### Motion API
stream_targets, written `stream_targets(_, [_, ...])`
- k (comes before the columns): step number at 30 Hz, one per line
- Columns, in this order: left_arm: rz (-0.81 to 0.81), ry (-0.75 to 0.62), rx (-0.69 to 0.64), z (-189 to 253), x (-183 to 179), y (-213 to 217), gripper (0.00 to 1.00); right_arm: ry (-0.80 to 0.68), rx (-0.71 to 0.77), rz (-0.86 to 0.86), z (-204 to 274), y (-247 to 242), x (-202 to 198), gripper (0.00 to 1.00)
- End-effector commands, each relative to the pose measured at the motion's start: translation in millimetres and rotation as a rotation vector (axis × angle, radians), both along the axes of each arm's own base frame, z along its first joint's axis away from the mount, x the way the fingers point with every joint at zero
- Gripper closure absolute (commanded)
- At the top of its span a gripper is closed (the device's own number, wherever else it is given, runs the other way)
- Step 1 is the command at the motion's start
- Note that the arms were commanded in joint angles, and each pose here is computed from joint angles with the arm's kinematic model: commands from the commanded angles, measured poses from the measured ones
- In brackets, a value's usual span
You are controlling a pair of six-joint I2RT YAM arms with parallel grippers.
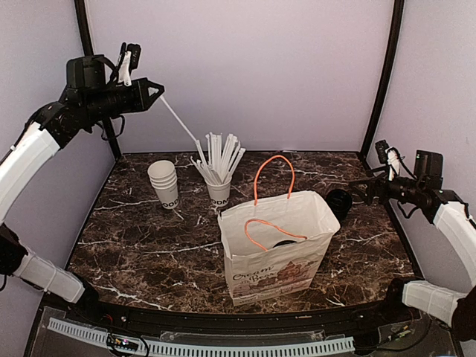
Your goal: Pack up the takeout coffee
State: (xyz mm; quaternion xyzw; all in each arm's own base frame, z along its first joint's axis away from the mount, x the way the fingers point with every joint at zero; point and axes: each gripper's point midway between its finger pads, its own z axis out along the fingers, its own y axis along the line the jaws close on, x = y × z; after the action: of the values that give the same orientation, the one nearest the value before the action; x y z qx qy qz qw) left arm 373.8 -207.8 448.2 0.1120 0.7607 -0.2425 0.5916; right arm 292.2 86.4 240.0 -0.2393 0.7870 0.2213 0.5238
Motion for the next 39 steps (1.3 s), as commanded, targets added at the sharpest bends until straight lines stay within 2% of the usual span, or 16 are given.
stream_targets(1, [-0.251,-0.172,-0.034,60.7,-57.8,-17.1,1.00,-0.023,0.000,0.020,0.2,1.1,0.6,0.01])
stream_targets(5, [-0.460,-0.190,-0.086,76.2,-101.9,-31.6,1.00,-0.020,-0.001,0.027,-1.2,1.9,0.4,0.01])
stream_targets(11, [-0.767,-0.097,-0.127,64.8,-158.0,-52.1,1.00,-0.013,-0.002,0.031,-3.9,2.3,0.7,0.01])
stream_targets(19, [-0.983,0.002,-0.137,43.0,-204.7,-68.7,1.00,-0.011,-0.006,0.028,-5.4,1.0,0.9,0.01])
stream_targets(25, [-1.044,0.073,-0.097,15.2,-217.5,-96.4,1.00,-0.010,-0.004,0.023,-6.1,-0.8,0.9,0.01])
stream_targets(30, [-1.021,0.123,-0.049,-14.8,-208.8,-120.2,1.00,-0.013,-0.002,0.025,-5.5,-1.1,0.2,0.01])
stream_targets(35, [-1.024,0.208,0.038,-62.7,-203.5,-162.3,0.99,-0.017,-0.002,0.023,-4.3,-1.6,-0.3,0.01])
stream_targets(37, [-1.024,0.237,0.077,-80.6,-202.6,-178.2,0.78,-0.018,-0.002,0.024,-4.1,-1.7,-0.7,0.01])
stream_targets(38, [-1.034,0.238,0.091,-82.3,-206.6,-183.3,0.62,-0.019,-0.002,0.023,-3.7,-1.8,-1.0,0.01])
stream_targets(39, [-1.028,0.238,0.115,-89.3,-203.1,-188.3,0.52,-0.022,-0.002,0.026,-2.9,-1.4,-1.2,0.01])
